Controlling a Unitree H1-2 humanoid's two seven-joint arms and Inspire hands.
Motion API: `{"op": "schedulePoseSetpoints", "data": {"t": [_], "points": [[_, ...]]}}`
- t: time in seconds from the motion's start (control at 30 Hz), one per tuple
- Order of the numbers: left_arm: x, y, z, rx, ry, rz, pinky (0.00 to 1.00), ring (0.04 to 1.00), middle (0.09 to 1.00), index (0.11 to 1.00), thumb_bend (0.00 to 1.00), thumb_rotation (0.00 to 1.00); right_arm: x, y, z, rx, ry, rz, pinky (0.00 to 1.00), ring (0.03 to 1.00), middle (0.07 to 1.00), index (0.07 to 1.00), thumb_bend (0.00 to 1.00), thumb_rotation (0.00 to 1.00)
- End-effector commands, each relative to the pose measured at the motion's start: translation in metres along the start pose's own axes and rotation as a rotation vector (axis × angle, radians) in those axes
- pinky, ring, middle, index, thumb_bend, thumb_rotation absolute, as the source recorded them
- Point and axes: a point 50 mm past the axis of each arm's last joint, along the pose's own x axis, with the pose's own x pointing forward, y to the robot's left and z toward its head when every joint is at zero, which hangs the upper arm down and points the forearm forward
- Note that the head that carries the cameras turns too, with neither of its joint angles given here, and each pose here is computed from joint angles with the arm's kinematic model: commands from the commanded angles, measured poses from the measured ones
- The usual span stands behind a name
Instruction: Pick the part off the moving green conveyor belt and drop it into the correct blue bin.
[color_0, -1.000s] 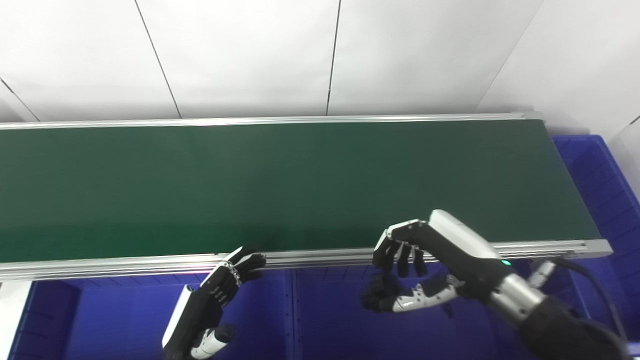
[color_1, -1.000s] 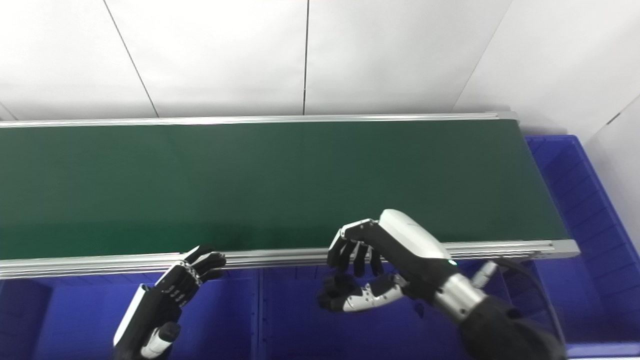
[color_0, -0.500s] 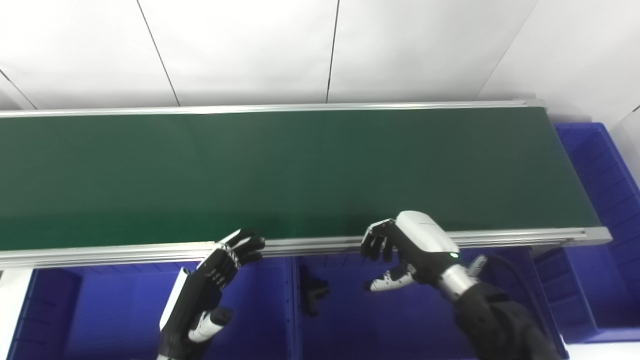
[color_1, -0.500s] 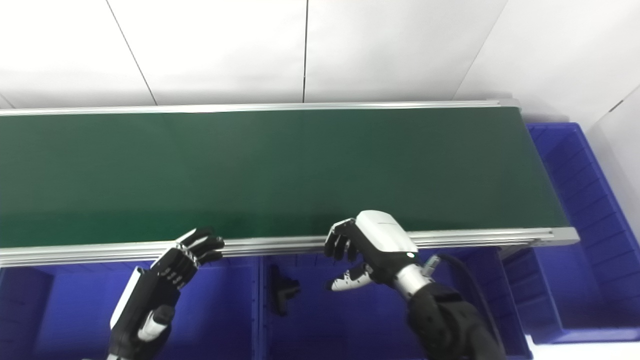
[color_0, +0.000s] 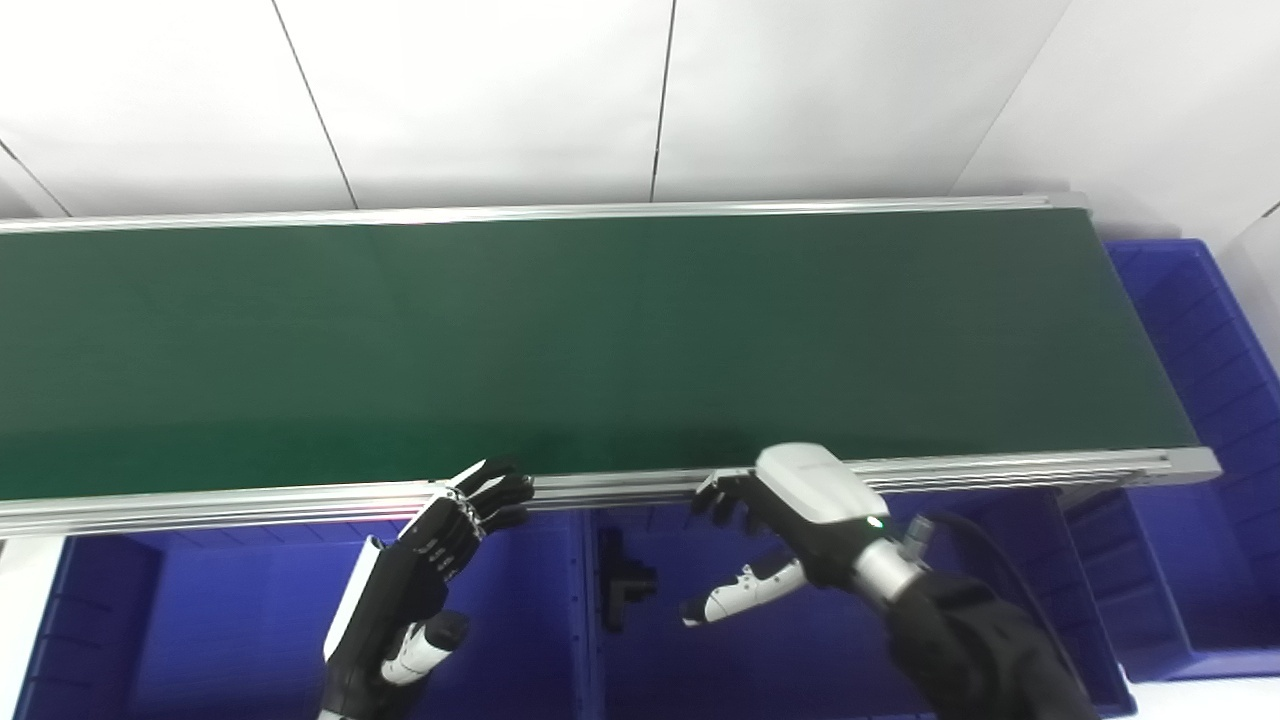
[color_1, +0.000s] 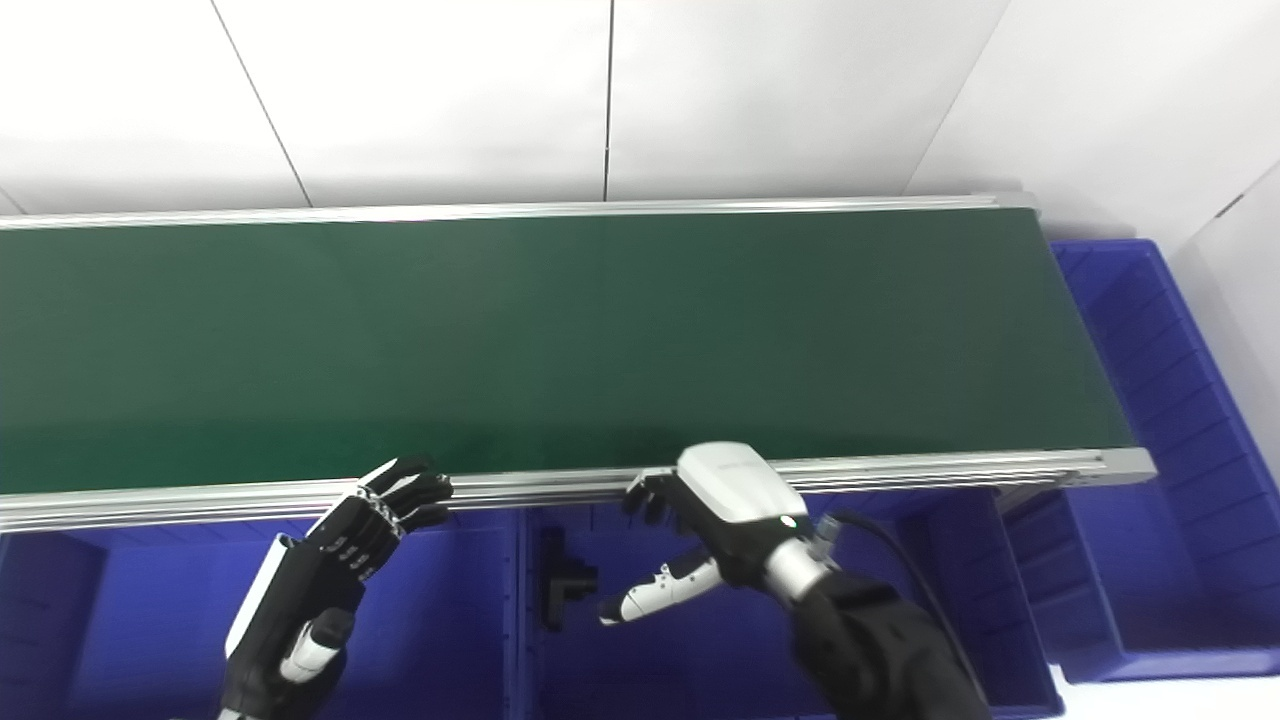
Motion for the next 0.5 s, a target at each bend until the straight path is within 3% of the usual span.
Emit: {"op": "schedulePoseSetpoints", "data": {"t": [0.0,0.13,0.3,0.4,0.47], "points": [[0.002,0.0,0.008,0.013,-0.058,-0.02,0.77,0.803,0.797,0.819,0.89,0.79,-0.019,-0.024,0.027,0.189,-0.188,-0.05,0.53,0.645,0.709,0.753,0.95,0.89],[0.003,0.002,0.005,0.019,-0.054,-0.025,0.77,0.803,0.8,0.823,0.89,0.79,-0.046,-0.019,0.04,0.357,-0.287,-0.033,0.54,0.654,0.723,0.753,0.92,0.92],[0.004,0.006,0.002,0.019,-0.032,-0.03,0.78,0.812,0.808,0.832,0.9,0.79,-0.056,0.0,0.043,0.511,-0.31,-0.054,0.56,0.671,0.736,0.737,0.9,0.94],[0.004,0.007,-0.001,0.025,-0.032,-0.034,0.77,0.811,0.808,0.834,0.89,0.79,-0.056,0.012,0.044,0.68,-0.339,-0.115,0.62,0.706,0.757,0.75,0.88,0.93],[0.004,0.008,-0.001,0.033,-0.034,-0.032,0.77,0.805,0.803,0.832,0.89,0.79,-0.055,0.019,0.044,0.806,-0.354,-0.13,0.71,0.762,0.792,0.786,0.91,0.96]]}}
